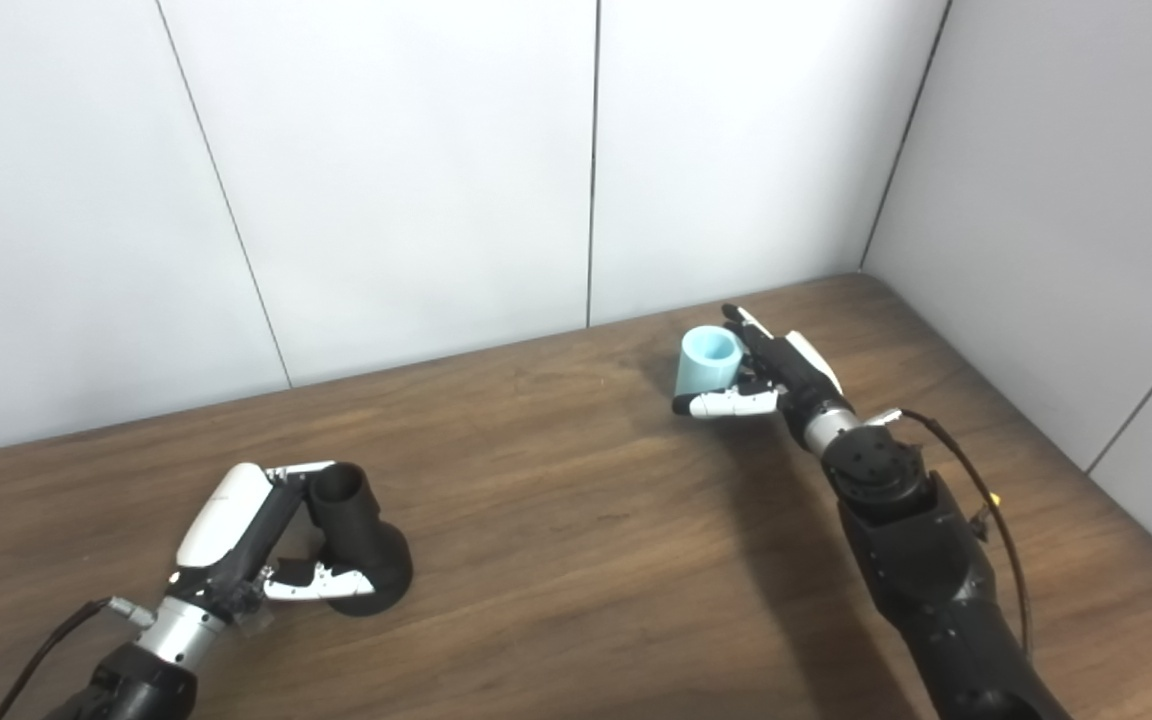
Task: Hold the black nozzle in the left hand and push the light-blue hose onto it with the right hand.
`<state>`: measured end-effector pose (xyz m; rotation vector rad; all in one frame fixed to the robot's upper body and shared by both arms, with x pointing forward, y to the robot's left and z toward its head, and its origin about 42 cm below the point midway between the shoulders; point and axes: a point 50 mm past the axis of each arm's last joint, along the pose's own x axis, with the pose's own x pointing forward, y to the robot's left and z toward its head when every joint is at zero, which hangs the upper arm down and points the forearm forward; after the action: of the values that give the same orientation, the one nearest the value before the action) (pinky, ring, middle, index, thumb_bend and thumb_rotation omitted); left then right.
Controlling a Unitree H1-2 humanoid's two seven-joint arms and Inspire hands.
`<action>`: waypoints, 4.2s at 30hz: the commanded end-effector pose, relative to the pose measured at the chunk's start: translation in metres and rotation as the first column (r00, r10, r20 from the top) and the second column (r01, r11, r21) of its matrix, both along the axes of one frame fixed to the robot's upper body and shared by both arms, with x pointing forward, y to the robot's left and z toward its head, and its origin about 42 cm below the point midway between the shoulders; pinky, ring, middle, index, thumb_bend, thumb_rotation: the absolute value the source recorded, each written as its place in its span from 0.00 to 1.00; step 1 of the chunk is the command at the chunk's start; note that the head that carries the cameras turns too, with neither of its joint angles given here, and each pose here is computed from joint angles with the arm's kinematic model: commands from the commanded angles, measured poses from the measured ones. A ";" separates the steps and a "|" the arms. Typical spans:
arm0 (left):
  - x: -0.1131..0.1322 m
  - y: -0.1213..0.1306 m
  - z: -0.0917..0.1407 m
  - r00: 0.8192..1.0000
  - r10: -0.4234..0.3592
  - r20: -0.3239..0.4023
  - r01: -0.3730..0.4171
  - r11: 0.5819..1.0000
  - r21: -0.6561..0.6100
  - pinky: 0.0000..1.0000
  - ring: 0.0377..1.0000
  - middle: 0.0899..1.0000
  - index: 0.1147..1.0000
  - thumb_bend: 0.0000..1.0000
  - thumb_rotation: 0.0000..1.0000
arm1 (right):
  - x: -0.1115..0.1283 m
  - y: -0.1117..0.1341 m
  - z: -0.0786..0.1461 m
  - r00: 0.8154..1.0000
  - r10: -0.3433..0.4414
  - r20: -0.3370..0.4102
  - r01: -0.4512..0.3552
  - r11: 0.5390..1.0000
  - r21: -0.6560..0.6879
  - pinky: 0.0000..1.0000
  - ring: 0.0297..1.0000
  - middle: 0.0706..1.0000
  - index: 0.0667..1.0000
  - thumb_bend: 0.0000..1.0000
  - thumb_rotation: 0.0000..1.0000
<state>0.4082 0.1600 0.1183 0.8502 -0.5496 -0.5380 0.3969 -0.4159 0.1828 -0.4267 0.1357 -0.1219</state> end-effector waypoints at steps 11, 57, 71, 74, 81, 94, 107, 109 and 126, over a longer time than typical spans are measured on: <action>-0.048 0.045 -0.069 0.981 0.063 -0.181 -0.037 0.989 0.145 0.39 0.41 0.43 0.42 0.50 0.00 | 0.020 0.013 0.006 0.995 -0.044 0.086 0.053 0.993 -0.109 0.69 0.74 0.84 0.87 0.83 0.07; -0.051 0.003 -0.077 0.983 0.035 -0.178 -0.010 0.991 0.135 0.37 0.38 0.42 0.44 0.50 0.00 | 0.009 0.162 0.156 0.779 0.338 0.528 -0.231 0.938 -0.259 0.33 0.41 0.43 0.47 0.52 0.00; -0.051 -0.021 -0.078 0.982 0.024 -0.187 -0.002 0.993 0.121 0.35 0.38 0.42 0.45 0.50 0.00 | 0.014 0.226 0.184 0.698 0.540 0.470 -0.447 0.841 -0.304 0.30 0.40 0.43 0.48 0.52 0.00; -0.051 -0.023 -0.077 0.983 0.023 -0.184 -0.001 0.993 0.120 0.34 0.37 0.41 0.45 0.50 0.00 | 0.015 0.237 0.181 0.695 0.565 0.444 -0.463 0.825 -0.324 0.31 0.41 0.44 0.47 0.52 0.00; -0.049 -0.029 -0.075 0.984 0.021 -0.178 -0.003 0.995 0.101 0.33 0.37 0.41 0.45 0.50 0.00 | 0.018 0.250 0.166 0.683 0.618 0.390 -0.503 0.785 -0.362 0.33 0.41 0.43 0.47 0.52 0.00; -0.047 -0.034 -0.074 0.987 0.019 -0.159 -0.002 0.995 0.103 0.32 0.37 0.42 0.45 0.50 0.00 | 0.022 0.261 0.138 0.692 0.643 0.328 -0.550 0.764 -0.339 0.34 0.41 0.43 0.46 0.52 0.00; -0.048 -0.034 -0.072 0.988 0.017 -0.152 -0.003 0.995 0.095 0.32 0.36 0.42 0.45 0.50 0.00 | 0.026 0.263 0.116 0.701 0.653 0.288 -0.559 0.753 -0.346 0.34 0.41 0.43 0.46 0.52 0.00; -0.048 -0.035 -0.072 0.989 0.017 -0.149 -0.003 0.996 0.092 0.32 0.36 0.42 0.45 0.50 0.00 | 0.025 0.262 0.113 0.700 0.657 0.280 -0.564 0.749 -0.347 0.34 0.41 0.43 0.46 0.52 0.00; -0.048 -0.036 -0.069 0.989 0.019 -0.147 -0.006 0.996 0.090 0.32 0.36 0.42 0.44 0.50 0.00 | 0.013 0.261 0.101 0.709 0.673 0.209 -0.584 0.727 -0.360 0.33 0.40 0.43 0.48 0.52 0.00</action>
<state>0.4094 0.1219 0.1187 0.8852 -0.5853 -0.5305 0.4139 -0.1565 0.2793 -0.6743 -0.3461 0.4489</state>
